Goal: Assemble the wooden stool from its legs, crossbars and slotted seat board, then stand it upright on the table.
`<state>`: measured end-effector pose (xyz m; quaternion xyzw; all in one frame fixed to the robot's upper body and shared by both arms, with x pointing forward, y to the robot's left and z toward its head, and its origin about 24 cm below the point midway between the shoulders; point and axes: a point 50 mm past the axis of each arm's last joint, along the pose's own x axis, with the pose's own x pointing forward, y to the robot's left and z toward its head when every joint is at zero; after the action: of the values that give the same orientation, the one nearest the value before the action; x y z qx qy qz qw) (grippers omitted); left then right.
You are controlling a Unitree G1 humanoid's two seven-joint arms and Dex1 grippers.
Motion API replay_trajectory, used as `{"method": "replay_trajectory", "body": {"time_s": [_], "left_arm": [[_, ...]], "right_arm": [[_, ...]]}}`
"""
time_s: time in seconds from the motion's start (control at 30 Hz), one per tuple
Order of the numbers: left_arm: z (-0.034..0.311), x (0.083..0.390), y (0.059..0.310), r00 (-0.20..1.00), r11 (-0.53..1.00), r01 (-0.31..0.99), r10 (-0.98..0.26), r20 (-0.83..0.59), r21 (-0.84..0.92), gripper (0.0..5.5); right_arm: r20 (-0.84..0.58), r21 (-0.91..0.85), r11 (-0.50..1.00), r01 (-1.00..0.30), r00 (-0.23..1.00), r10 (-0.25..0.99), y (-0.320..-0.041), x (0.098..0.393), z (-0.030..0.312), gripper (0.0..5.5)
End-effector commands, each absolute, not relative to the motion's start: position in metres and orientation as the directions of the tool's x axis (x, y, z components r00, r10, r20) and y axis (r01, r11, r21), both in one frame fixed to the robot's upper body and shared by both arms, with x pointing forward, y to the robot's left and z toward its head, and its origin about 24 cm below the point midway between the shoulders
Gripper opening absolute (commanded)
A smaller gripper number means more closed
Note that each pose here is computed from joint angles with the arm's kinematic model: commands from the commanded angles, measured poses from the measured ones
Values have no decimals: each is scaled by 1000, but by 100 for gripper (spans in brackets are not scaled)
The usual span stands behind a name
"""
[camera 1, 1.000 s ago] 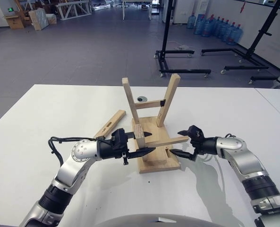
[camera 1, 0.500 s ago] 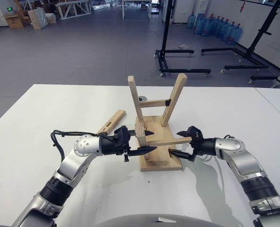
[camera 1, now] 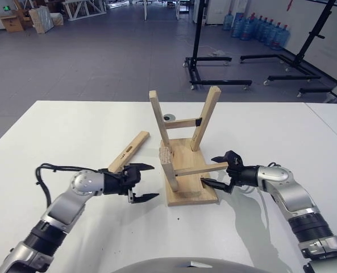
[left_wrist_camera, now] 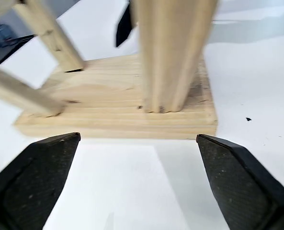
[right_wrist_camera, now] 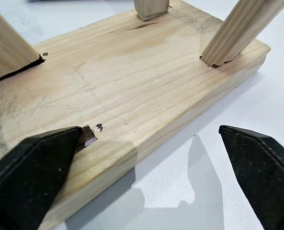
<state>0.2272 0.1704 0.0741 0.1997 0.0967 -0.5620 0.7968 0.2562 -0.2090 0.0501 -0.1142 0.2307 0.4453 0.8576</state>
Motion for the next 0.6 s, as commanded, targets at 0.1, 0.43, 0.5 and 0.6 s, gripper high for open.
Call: {"method": "replay_trajectory", "body": {"time_s": [0.1,0.43,0.5,0.6], "left_arm": [[129,229,223,700,687,712,-679,-219,147,462],[107,231,197,763,814,580,-528,-373,34,462],[96,233,198,759,820,570,-506,-409,43,462],[84,242,208,780,847,527,-453,-432,63,462]], "right_arm": [[-494,53,586,-808,489,719,-198,250,41,529],[-386,-7,678,-735,627,677,-221,268,84,529],[-377,-16,689,-724,643,667,-224,270,89,529],[-373,-28,721,-692,677,635,-237,272,93,529]]}}
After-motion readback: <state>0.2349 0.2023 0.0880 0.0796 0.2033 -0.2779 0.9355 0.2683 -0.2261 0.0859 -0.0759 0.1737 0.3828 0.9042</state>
